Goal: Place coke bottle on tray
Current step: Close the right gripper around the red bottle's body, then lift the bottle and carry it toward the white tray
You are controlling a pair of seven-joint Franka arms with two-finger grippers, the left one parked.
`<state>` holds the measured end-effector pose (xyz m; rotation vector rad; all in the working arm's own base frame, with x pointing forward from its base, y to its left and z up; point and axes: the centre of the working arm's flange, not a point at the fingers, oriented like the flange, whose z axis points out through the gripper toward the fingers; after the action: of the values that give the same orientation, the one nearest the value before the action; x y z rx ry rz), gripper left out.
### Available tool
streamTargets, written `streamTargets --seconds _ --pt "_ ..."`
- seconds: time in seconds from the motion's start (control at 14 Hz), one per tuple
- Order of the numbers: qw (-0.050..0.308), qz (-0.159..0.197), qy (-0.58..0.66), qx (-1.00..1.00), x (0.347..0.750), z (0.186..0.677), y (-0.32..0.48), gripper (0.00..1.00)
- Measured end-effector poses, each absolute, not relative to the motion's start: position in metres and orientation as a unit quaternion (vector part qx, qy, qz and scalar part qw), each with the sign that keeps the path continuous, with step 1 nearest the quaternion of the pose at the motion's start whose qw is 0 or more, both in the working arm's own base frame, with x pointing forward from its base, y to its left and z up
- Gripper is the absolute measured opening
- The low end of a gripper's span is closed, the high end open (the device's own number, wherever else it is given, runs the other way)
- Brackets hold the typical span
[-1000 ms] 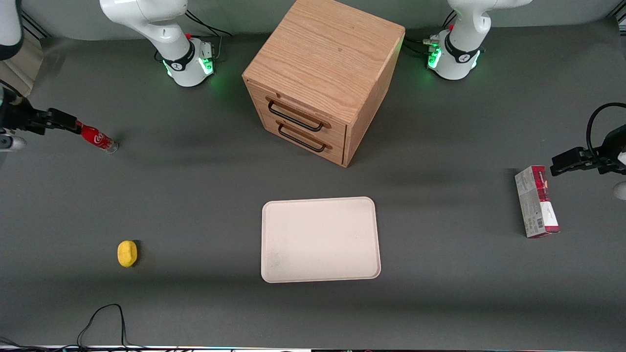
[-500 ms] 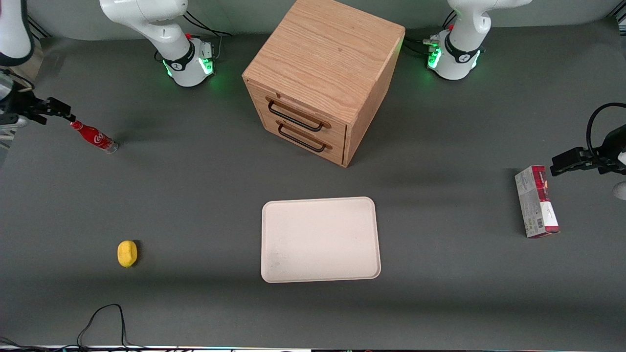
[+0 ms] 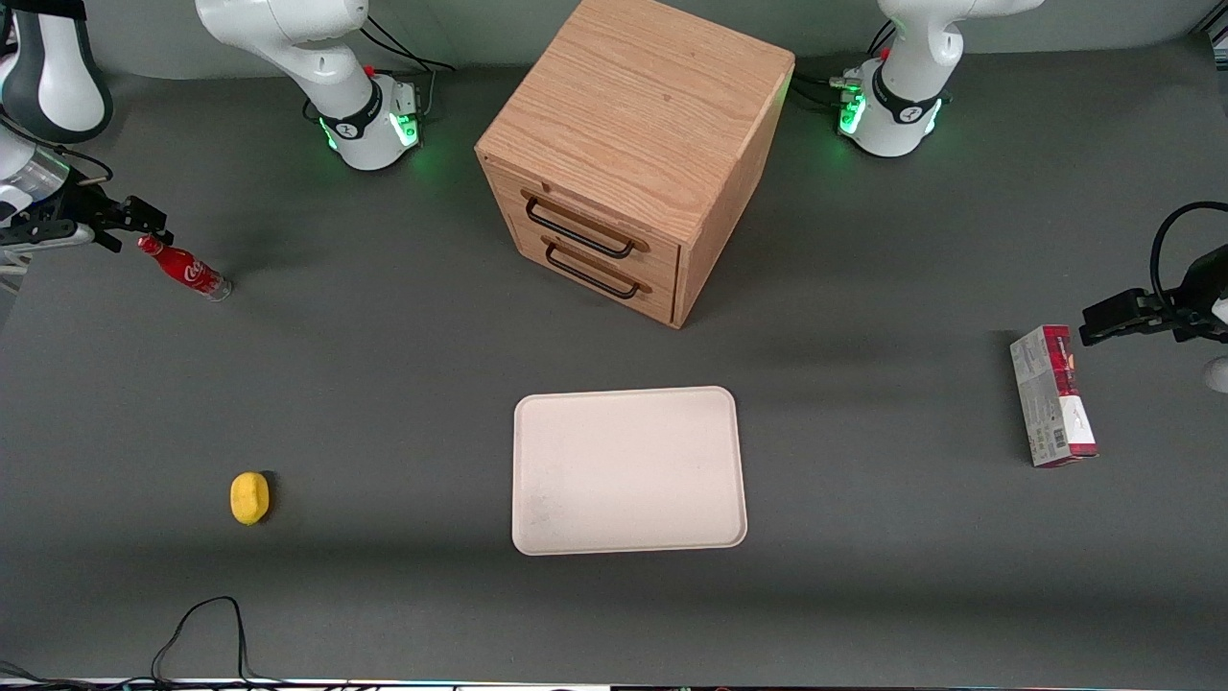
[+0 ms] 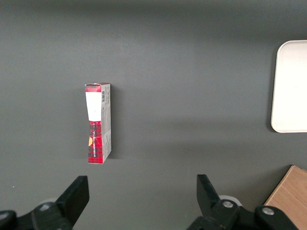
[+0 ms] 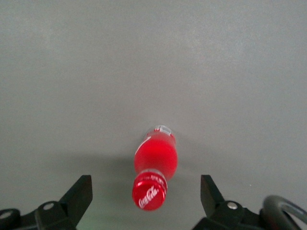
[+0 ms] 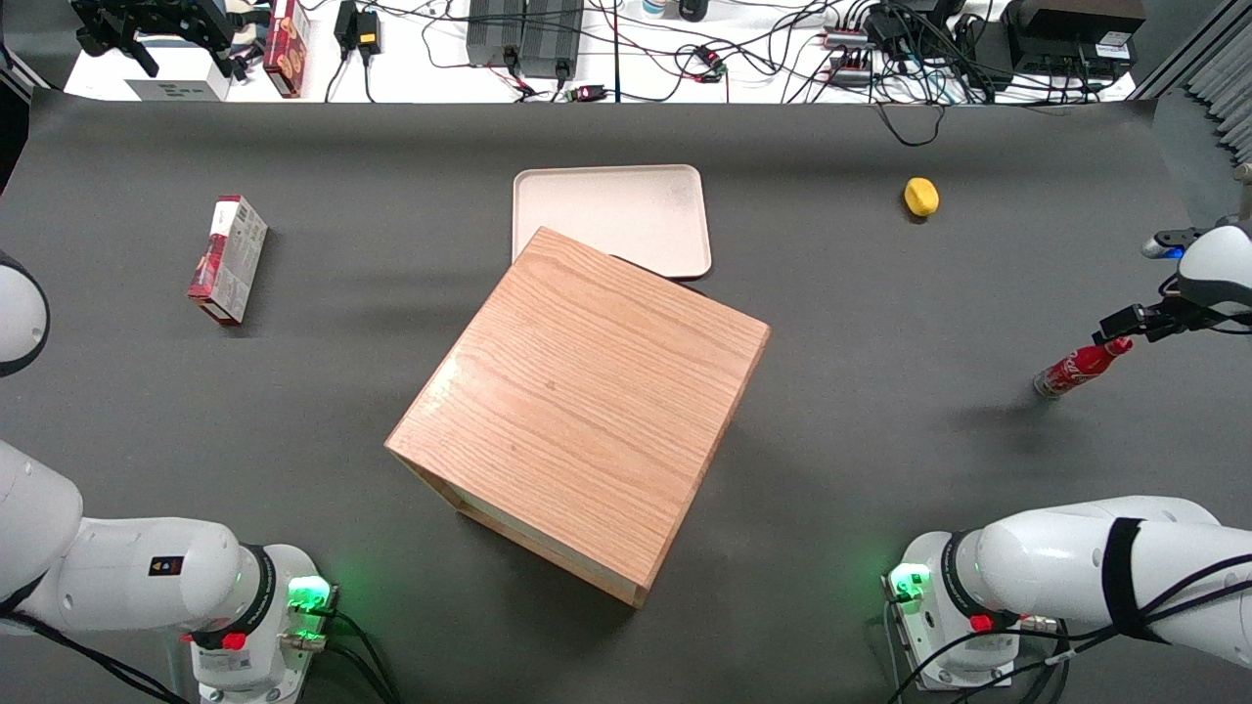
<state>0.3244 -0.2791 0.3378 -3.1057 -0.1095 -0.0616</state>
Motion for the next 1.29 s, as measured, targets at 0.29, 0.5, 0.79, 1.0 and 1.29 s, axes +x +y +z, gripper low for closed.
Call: streamTargets --seconds 0.29,0.5,0.79,1.0,1.29 --pt "0.011 -0.013 -0.037 -0.999 0.325 0.325 -0.276 0.96" --pt "0.011 -0.010 -0.050 -0.999 0.325 0.324 -0.276 0.77" --pt "0.010 -0.005 -0.055 -0.998 0.325 0.321 -0.277 0.32" --pt "0.010 -0.001 -0.059 -0.998 0.327 0.321 -0.276 0.32" --pt "0.007 0.031 -0.084 -0.996 0.360 0.347 -0.251 0.32"
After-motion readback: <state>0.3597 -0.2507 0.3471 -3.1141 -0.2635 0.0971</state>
